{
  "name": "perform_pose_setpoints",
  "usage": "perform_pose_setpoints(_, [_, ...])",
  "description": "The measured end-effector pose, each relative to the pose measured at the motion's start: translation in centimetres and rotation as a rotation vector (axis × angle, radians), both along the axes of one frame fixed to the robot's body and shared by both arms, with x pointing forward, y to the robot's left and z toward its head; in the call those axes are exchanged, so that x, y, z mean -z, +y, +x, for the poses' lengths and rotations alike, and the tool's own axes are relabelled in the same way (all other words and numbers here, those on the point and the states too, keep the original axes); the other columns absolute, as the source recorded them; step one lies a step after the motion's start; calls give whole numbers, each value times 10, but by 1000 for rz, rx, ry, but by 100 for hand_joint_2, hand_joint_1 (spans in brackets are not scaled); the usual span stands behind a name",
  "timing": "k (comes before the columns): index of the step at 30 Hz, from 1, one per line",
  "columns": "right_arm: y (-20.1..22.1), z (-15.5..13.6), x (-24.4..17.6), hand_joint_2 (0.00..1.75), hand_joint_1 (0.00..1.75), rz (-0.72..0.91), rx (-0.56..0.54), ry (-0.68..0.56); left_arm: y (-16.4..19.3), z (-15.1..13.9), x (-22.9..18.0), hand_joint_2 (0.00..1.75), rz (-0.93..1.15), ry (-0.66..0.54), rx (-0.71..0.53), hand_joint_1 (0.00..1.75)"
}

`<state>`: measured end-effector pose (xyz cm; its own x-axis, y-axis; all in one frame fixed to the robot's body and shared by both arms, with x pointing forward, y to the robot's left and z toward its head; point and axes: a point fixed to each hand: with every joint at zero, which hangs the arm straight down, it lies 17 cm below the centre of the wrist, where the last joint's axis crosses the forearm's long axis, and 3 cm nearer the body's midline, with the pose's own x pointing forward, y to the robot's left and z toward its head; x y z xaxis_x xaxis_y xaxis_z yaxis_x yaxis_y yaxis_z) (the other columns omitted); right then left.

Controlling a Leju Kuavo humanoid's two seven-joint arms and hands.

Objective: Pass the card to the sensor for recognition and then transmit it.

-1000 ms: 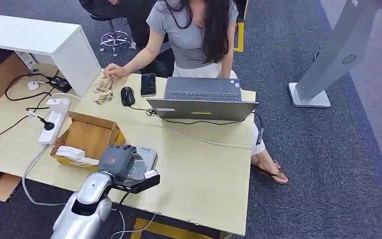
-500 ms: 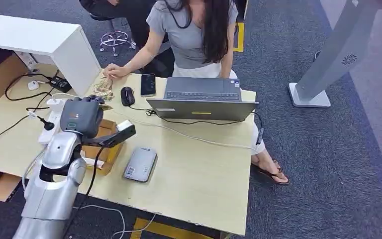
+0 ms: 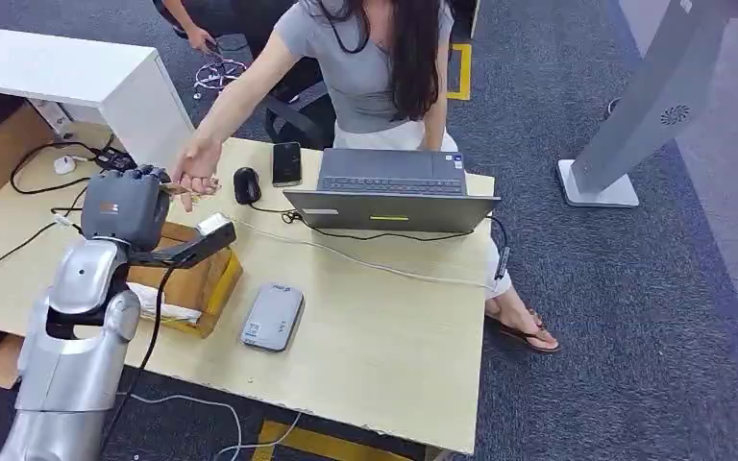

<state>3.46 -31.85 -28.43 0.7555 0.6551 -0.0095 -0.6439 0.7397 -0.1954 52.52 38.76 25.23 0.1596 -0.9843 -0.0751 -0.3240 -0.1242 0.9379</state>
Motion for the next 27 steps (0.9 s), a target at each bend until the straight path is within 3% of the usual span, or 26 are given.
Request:
perform_pose_setpoints(22, [-1, 0, 0, 0, 0, -4, -6, 4, 12, 9, -27, 175, 14, -39, -43, 175])
perform_pose_setpoints(23, [-1, 0, 0, 0, 0, -5, -9, 4, 10, 10, -29, 175, 17, -42, -39, 0])
perform_pose_setpoints(27, [-2, 0, 0, 0, 0, -6, -18, 4, 6, 12, -33, 175, 24, -53, -35, 0])
